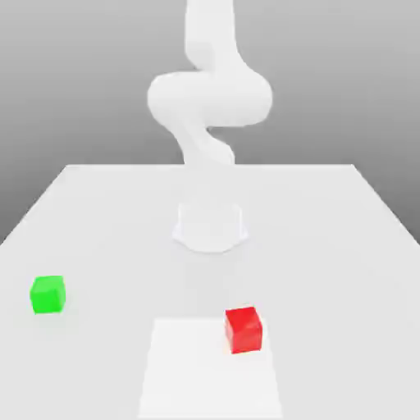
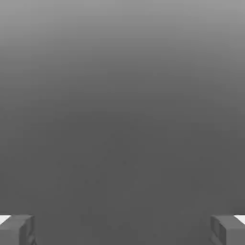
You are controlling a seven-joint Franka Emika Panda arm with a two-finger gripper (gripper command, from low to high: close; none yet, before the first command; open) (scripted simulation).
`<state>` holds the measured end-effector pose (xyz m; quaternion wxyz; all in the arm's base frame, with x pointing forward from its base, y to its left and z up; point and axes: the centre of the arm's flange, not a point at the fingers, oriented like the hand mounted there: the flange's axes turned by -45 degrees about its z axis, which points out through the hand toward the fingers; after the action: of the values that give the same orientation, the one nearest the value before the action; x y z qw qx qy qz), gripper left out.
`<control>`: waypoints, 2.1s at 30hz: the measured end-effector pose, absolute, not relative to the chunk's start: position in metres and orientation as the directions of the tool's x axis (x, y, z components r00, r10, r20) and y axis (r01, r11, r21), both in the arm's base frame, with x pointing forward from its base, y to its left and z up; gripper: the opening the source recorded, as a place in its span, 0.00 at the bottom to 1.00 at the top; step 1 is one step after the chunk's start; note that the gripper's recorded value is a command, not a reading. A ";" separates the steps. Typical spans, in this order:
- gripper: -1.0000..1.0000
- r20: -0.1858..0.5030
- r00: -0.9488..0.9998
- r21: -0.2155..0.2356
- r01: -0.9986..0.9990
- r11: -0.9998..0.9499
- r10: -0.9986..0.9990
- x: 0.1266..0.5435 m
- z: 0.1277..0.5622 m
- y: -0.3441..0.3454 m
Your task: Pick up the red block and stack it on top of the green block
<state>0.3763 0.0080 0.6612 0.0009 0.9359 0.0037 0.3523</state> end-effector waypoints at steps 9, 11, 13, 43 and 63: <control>0.50 0.372 0.923 0.035 0.094 -0.995 0.100 0.431 0.437 0.036; 0.50 0.300 0.946 0.034 0.116 -0.993 0.121 0.427 0.387 0.041; 0.50 0.222 0.965 0.029 0.139 -0.990 0.142 0.416 0.336 0.046; 0.00 0.001 1.000 0.002 -0.003 -1.000 -0.003 0.366 0.217 -0.041; 1.00 0.000 0.836 -0.002 -0.548 -0.836 -0.548 0.246 0.187 -0.308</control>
<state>0.2458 -0.3081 0.1871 -0.0009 0.9582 -0.2861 0.0001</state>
